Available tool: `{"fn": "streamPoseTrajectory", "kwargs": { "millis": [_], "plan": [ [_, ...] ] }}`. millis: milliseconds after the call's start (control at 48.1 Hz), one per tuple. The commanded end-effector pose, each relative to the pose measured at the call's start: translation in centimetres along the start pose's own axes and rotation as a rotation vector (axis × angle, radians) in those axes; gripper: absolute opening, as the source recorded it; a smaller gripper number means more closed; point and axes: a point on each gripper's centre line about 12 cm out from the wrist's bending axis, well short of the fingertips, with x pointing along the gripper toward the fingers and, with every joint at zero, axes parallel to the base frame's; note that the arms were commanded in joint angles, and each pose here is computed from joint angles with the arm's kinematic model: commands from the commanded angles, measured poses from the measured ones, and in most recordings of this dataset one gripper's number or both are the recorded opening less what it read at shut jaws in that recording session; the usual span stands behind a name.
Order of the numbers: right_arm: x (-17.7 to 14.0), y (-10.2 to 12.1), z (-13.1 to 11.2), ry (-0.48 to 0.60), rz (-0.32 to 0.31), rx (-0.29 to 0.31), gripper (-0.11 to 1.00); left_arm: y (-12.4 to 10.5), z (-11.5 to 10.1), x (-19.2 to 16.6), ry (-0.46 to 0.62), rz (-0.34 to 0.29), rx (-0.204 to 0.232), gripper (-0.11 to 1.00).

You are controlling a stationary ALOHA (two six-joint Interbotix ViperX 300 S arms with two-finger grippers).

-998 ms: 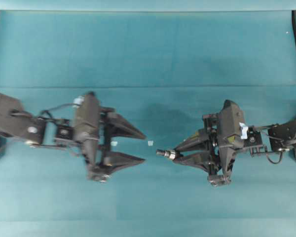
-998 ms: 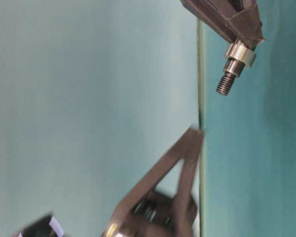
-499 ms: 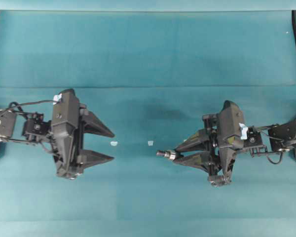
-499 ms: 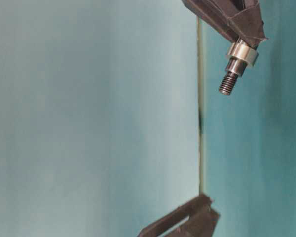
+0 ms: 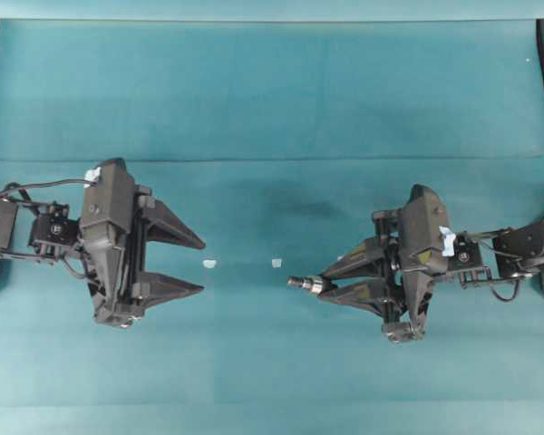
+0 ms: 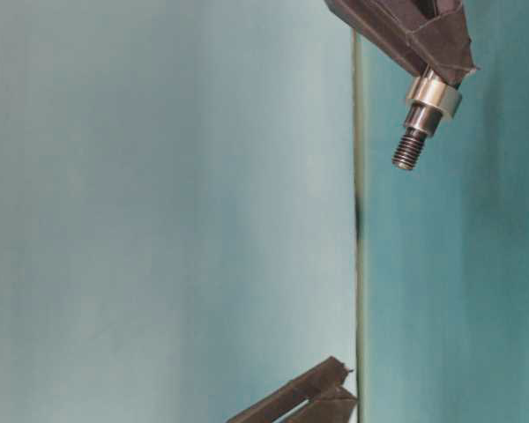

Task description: Insert the washer onto the shaft with both hands.

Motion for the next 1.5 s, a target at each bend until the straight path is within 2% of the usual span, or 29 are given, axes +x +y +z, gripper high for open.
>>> {"fn": "streamPoseTrajectory", "kwargs": {
  "millis": [0,1476],
  "plan": [
    [0.12,0.22,0.53,-0.020,0.008,0.002,0.00,-0.27,0.71,-0.28,-0.026,-0.009,0.004,0.82],
    [0.26,0.17,0.24,0.006,0.003,-0.001,0.00,-0.19,0.61,-0.22,-0.021,-0.006,-0.001,0.82]
  ]
}}
